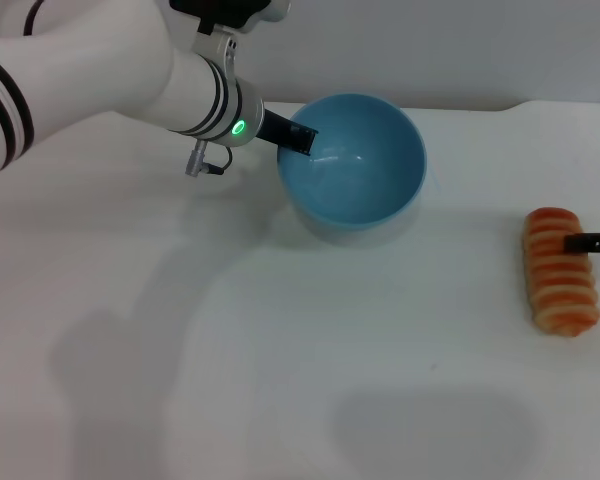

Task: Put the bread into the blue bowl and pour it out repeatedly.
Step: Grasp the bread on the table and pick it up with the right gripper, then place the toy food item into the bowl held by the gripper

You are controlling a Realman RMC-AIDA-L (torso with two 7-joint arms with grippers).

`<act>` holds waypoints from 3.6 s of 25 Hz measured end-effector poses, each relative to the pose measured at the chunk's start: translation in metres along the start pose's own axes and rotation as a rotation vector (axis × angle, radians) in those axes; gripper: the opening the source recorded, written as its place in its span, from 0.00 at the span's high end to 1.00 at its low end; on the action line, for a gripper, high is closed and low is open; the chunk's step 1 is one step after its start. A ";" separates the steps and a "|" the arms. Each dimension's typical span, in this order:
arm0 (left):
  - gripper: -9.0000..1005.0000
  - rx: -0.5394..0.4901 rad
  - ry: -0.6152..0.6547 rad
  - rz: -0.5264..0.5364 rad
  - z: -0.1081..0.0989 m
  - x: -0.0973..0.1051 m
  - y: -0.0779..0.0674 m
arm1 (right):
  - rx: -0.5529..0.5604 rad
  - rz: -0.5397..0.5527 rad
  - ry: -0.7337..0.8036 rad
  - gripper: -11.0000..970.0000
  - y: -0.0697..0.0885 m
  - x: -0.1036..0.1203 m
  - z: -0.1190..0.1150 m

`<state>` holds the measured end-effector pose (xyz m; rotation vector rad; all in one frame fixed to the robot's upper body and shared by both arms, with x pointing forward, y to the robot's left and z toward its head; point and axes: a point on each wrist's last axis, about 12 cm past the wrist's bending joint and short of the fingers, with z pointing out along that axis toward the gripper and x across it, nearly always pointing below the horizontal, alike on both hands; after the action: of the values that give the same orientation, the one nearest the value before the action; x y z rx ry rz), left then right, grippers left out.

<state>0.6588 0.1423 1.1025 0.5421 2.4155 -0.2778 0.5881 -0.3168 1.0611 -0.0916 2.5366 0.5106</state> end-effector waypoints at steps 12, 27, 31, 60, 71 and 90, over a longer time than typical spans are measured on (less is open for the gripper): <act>0.99 0.000 -0.009 -0.010 0.001 0.001 0.000 | 0.019 -0.021 0.018 0.27 0.003 0.005 0.011; 0.99 0.001 -0.010 -0.012 0.001 0.001 0.000 | -0.021 -0.085 -0.001 0.61 0.010 0.002 0.017; 0.99 0.001 -0.010 -0.014 0.001 0.002 0.000 | -0.035 -0.119 -0.019 0.62 0.012 0.001 0.017; 0.99 0.062 0.036 0.091 0.001 -0.012 -0.033 | -0.332 -0.437 -0.314 0.84 0.088 -0.084 -0.035; 0.99 0.130 0.066 0.087 0.005 0.001 -0.051 | -0.424 -0.500 -0.268 0.86 0.134 -0.072 0.014; 0.99 0.112 0.034 0.073 0.005 -0.001 -0.044 | -0.415 -0.384 -0.153 0.88 0.114 -0.036 0.022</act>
<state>0.6430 0.1008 1.1018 0.6883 2.4171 -0.3766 0.6106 -0.2040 1.1014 -0.6504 2.1558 0.8391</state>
